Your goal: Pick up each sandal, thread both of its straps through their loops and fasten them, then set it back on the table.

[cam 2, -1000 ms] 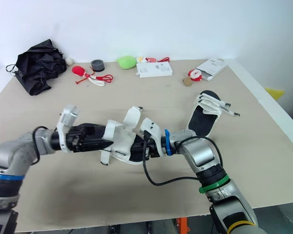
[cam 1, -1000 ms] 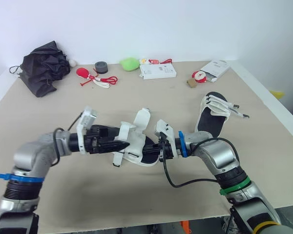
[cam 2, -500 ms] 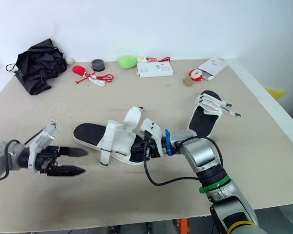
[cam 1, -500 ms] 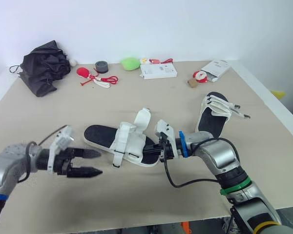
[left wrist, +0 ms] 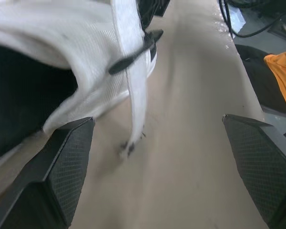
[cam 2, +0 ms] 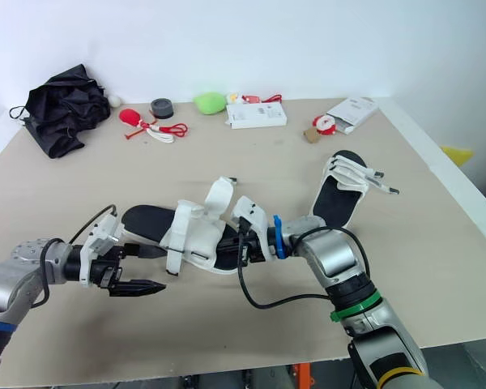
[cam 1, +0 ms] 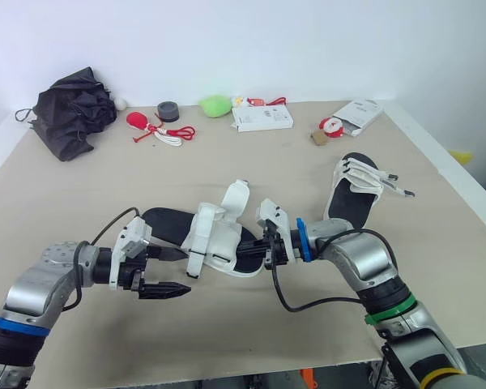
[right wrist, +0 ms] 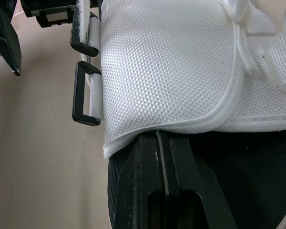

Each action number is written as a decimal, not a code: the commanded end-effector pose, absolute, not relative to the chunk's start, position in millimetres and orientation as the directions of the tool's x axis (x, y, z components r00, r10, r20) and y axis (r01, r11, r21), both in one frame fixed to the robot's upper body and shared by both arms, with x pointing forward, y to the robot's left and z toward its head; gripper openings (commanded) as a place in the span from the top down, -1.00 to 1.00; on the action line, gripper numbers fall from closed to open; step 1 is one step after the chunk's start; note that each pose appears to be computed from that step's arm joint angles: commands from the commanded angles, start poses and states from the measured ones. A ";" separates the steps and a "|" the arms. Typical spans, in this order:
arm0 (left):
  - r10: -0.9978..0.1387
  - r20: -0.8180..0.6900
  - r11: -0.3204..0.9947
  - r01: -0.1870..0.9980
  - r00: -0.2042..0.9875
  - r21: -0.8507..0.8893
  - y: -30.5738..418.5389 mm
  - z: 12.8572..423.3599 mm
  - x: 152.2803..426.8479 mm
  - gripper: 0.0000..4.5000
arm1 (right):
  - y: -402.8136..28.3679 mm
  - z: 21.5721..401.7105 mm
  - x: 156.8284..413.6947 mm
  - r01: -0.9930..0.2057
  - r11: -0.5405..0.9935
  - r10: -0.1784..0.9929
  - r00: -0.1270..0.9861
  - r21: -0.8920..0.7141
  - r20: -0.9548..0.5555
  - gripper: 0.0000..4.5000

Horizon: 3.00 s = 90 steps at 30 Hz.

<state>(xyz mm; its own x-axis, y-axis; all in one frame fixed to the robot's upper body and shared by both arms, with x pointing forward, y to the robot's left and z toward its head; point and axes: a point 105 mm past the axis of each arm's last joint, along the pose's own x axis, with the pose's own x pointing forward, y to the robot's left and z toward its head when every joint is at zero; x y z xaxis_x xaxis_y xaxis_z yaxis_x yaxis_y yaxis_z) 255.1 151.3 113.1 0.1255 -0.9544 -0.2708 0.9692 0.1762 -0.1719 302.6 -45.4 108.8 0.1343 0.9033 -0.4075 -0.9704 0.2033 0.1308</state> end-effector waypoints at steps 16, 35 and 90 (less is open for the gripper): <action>-0.954 -0.276 0.176 0.963 0.117 -0.202 151.5 92.2 252.2 0.98 | -43.8 102.2 297.5 -0.968 0.199 0.897 0.117 0.153 -0.426 1.00; -0.959 -0.187 -0.112 0.894 -0.211 -0.434 120.7 169.1 195.6 0.98 | -45.1 101.8 298.1 -0.969 0.191 0.894 0.106 0.155 -0.436 1.00; -0.976 -0.023 0.140 0.549 0.214 -0.824 79.0 143.0 359.9 -0.04 | -46.7 99.5 292.8 -0.961 0.221 0.892 0.130 0.167 -0.432 1.00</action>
<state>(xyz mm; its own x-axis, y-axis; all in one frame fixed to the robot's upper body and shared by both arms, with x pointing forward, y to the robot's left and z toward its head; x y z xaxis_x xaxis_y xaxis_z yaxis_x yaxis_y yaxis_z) 357.2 81.3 137.7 0.2066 -0.9776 -0.0401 0.5567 0.1511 -0.8168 299.8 -48.4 107.4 0.1624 0.8964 -0.4125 -0.9617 0.2373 0.1371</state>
